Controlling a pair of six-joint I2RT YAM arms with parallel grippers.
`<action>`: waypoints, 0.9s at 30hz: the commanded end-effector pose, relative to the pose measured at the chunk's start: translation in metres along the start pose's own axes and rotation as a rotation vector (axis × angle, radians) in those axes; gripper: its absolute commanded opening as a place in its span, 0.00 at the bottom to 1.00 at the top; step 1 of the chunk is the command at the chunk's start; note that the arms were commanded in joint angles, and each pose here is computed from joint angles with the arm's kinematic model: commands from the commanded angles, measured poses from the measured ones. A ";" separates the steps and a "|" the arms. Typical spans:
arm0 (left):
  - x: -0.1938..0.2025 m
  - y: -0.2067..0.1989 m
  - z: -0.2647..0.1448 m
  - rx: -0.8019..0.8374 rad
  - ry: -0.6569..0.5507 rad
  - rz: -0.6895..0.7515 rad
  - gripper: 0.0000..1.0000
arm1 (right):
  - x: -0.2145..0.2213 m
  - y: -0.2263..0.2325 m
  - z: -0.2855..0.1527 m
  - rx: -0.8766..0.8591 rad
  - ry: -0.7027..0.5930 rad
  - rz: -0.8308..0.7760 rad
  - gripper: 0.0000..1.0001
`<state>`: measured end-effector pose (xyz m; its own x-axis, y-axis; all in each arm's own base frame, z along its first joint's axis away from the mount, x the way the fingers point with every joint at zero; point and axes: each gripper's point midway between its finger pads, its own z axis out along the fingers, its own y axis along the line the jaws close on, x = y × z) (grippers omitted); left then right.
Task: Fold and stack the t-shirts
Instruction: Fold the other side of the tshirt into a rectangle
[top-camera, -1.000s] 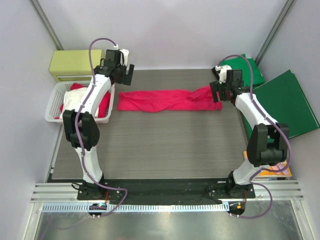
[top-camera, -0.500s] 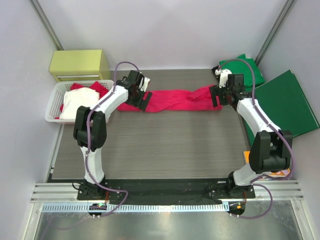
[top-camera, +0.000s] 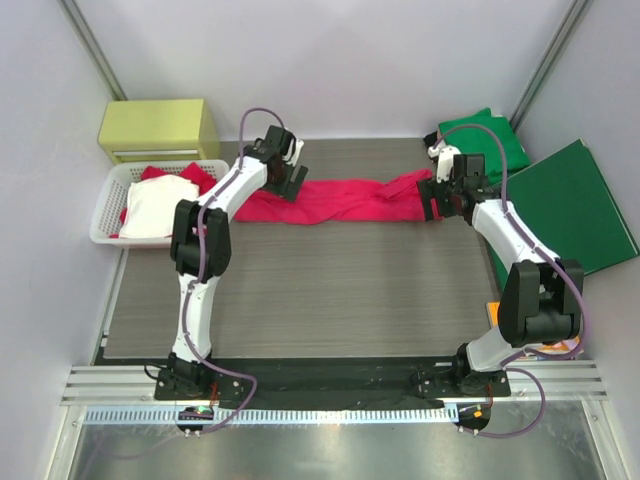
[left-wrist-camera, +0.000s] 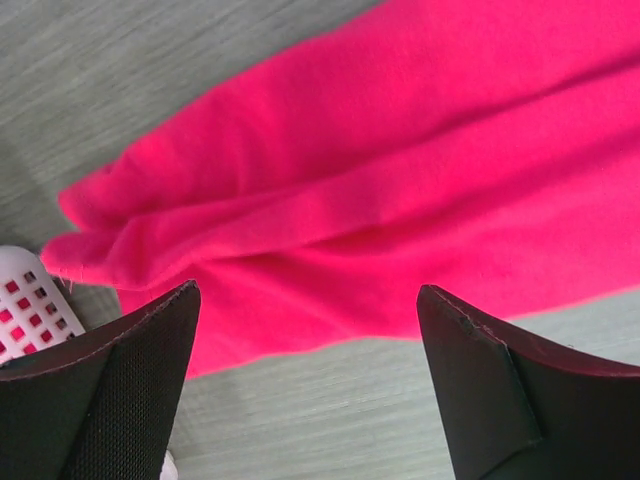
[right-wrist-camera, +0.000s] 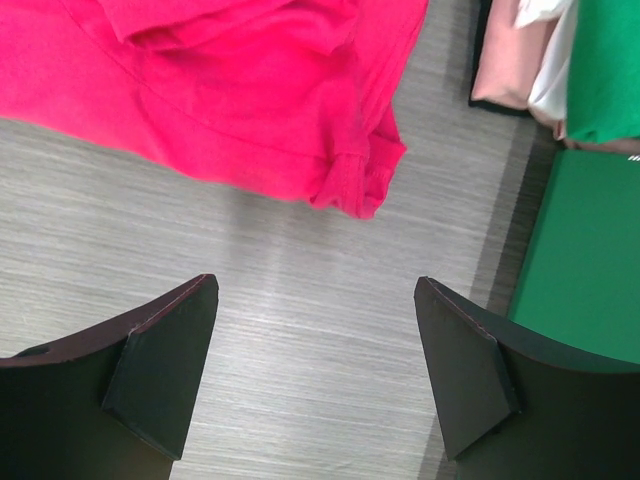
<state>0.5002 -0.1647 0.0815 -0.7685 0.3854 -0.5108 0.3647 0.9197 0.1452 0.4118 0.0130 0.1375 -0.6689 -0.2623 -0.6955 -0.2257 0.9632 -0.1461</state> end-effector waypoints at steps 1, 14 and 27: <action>-0.014 0.025 0.009 -0.110 -0.013 -0.012 0.90 | 0.002 0.000 0.003 0.006 -0.006 -0.012 0.85; -0.025 0.056 0.009 -0.196 -0.065 -0.046 0.90 | 0.021 0.000 0.012 0.010 0.034 -0.025 0.85; -0.036 0.081 0.025 -0.263 -0.067 -0.059 0.89 | 0.018 -0.002 0.007 0.021 0.020 -0.036 0.85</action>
<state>0.5592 -0.1129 0.0608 -0.7804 0.3437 -0.5224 0.2082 0.9306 0.3012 0.3974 0.0090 0.1056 -0.7168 -0.2870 -0.6355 -0.2444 0.9570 -0.1565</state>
